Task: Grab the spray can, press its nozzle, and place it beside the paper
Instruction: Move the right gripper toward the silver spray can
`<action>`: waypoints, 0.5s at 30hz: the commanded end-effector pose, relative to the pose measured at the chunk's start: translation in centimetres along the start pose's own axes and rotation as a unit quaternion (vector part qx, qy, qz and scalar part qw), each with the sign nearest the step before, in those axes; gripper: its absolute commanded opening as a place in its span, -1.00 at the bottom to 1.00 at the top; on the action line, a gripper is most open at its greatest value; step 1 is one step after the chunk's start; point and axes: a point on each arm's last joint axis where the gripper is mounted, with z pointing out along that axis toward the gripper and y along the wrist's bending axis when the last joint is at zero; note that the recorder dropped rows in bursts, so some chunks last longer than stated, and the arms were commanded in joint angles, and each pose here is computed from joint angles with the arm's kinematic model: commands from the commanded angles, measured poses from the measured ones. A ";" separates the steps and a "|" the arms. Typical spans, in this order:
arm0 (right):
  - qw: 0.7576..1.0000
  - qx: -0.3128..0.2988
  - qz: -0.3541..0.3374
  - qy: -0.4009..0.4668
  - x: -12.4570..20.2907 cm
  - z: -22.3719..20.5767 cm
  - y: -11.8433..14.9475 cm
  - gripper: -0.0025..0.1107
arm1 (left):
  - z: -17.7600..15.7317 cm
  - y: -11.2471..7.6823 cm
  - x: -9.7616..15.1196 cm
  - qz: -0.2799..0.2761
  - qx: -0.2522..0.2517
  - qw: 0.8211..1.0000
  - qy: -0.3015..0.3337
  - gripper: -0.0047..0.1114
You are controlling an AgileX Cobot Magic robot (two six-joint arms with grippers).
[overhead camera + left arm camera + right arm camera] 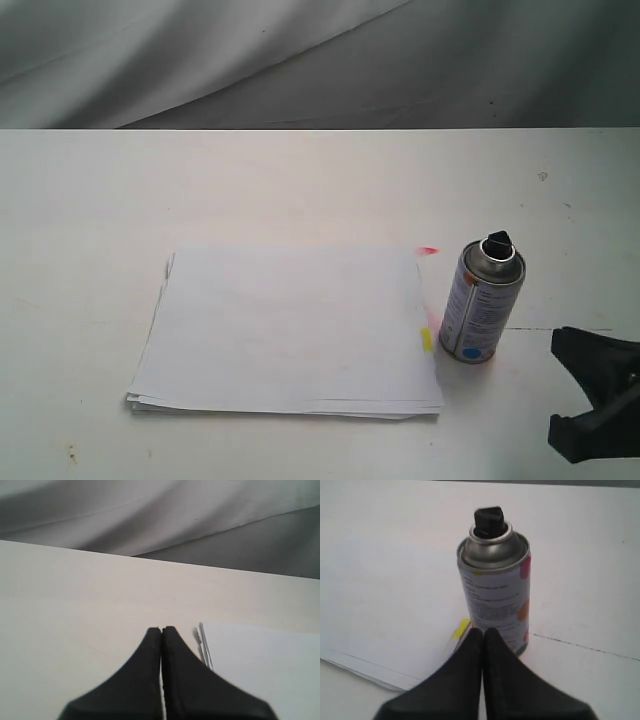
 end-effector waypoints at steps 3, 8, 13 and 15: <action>0.999 0.022 -0.013 0.023 1.0 1.9 -0.3 -0.96 | 0.0 0.0 0.1 0.000 0.003 1.000 -0.002 -0.92; 0.999 0.012 -0.018 0.032 1.6 3.4 -0.1 -0.96 | 0.0 0.0 0.1 0.000 0.003 1.000 -0.002 -0.92; 1.000 0.009 -0.012 0.026 2.0 4.3 -0.1 -0.96 | 0.0 0.0 0.1 -0.001 0.003 1.000 -0.002 -0.92; 0.999 0.013 -0.009 0.032 2.1 4.5 -0.2 -0.96 | 0.0 0.0 0.1 -0.001 0.003 1.000 -0.002 -0.92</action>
